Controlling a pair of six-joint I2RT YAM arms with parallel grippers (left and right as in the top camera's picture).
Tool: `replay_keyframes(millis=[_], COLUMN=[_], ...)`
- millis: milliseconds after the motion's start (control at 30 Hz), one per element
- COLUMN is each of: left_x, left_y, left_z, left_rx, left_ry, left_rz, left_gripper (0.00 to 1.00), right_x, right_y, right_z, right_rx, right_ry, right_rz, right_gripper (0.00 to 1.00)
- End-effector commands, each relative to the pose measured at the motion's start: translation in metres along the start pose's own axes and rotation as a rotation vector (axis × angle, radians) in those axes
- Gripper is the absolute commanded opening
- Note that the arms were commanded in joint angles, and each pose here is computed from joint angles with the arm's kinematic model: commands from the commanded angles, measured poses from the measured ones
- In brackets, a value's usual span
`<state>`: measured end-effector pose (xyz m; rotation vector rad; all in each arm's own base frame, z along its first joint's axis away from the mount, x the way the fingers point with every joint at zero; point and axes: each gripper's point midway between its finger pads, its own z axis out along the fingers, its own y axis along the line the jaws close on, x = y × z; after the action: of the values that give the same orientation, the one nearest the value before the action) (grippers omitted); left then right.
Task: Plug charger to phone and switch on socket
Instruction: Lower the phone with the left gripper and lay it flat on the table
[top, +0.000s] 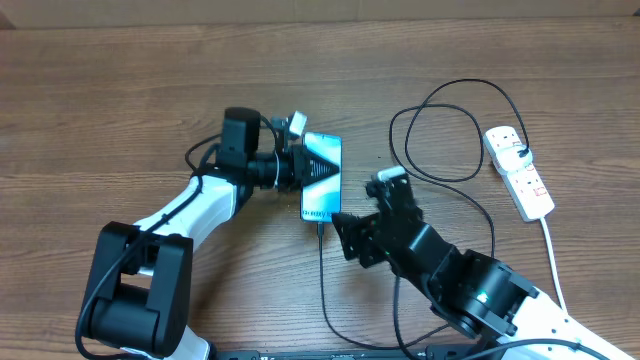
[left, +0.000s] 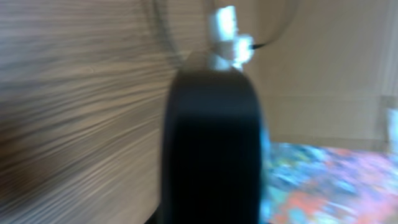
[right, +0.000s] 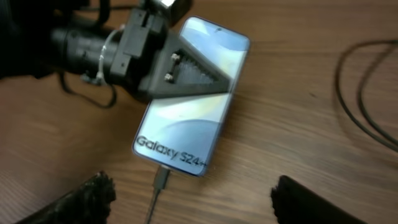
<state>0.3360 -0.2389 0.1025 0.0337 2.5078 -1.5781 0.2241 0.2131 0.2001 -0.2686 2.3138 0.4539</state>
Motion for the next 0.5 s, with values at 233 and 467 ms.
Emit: replay_keyframes(millis=[233,467], left_x=[0.002,0.007], left_y=[0.036,0.066], left_z=[-0.005,-0.004], left_rx=[-0.186,-0.265], left_ry=[-0.005,0.017], left_rz=[0.253,0.207], left_gripper=[0.05,0.04], right_x=[0.001,0.006], right_y=[-0.078,-0.107], right_z=[0.002,0.011], right_rx=[0.239,0.213], right_ry=[0.049,0.142], right_rz=[0.327,0.496], right_gripper=[1.0,1.0])
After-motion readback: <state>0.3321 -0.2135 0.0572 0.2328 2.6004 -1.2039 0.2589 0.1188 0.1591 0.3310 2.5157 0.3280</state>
